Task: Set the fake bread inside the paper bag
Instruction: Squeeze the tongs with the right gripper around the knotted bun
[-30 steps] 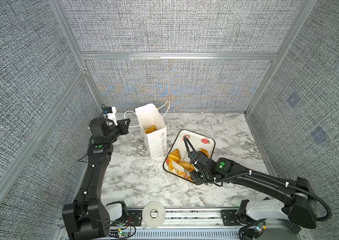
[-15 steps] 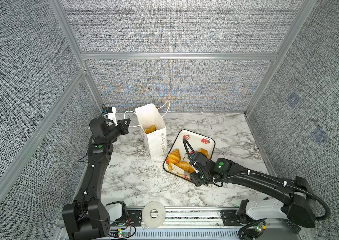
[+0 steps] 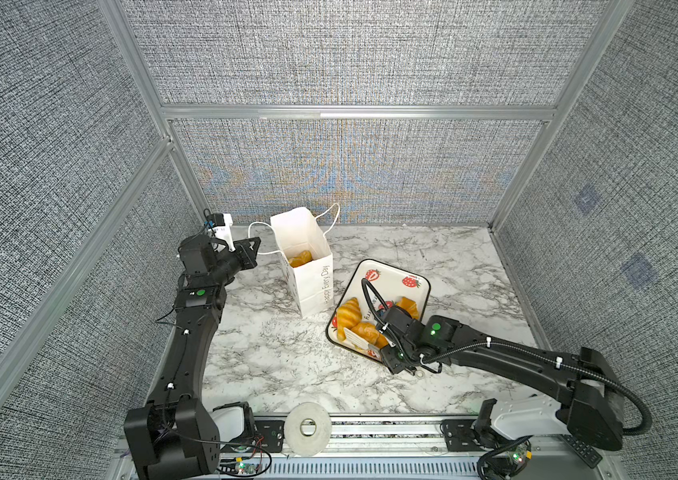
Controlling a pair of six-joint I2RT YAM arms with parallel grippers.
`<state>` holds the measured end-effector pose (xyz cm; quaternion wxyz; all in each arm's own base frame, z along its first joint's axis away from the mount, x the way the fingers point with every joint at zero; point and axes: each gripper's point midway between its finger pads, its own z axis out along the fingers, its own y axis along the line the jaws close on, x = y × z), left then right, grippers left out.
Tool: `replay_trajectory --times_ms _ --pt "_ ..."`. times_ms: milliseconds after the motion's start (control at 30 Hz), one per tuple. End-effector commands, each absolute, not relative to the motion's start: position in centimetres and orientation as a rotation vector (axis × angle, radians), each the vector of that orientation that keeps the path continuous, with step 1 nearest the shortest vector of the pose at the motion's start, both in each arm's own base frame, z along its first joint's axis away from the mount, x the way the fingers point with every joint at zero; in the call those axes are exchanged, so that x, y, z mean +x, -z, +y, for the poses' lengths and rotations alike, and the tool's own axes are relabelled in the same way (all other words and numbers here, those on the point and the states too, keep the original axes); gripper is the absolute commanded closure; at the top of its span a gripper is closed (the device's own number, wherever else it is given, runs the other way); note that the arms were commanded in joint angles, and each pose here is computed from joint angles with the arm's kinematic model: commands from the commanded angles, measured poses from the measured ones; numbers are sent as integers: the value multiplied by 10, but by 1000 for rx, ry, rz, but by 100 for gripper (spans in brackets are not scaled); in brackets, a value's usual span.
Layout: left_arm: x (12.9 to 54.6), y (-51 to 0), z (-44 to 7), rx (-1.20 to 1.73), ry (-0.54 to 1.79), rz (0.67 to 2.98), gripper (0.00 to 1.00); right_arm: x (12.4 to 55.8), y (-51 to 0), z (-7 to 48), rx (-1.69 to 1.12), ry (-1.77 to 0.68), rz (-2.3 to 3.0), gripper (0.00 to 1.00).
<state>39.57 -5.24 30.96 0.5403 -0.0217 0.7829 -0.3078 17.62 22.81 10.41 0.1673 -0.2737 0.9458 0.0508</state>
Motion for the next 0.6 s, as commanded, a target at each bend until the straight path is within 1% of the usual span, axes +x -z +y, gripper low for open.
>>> replay_trajectory --times_ms 0,567 --pt "395 -314 -54 -31 732 1842 100 179 -111 225 -745 -129 2677 41" --pt "395 -315 -54 -31 731 1841 100 174 -104 228 -797 -89 2722 41"
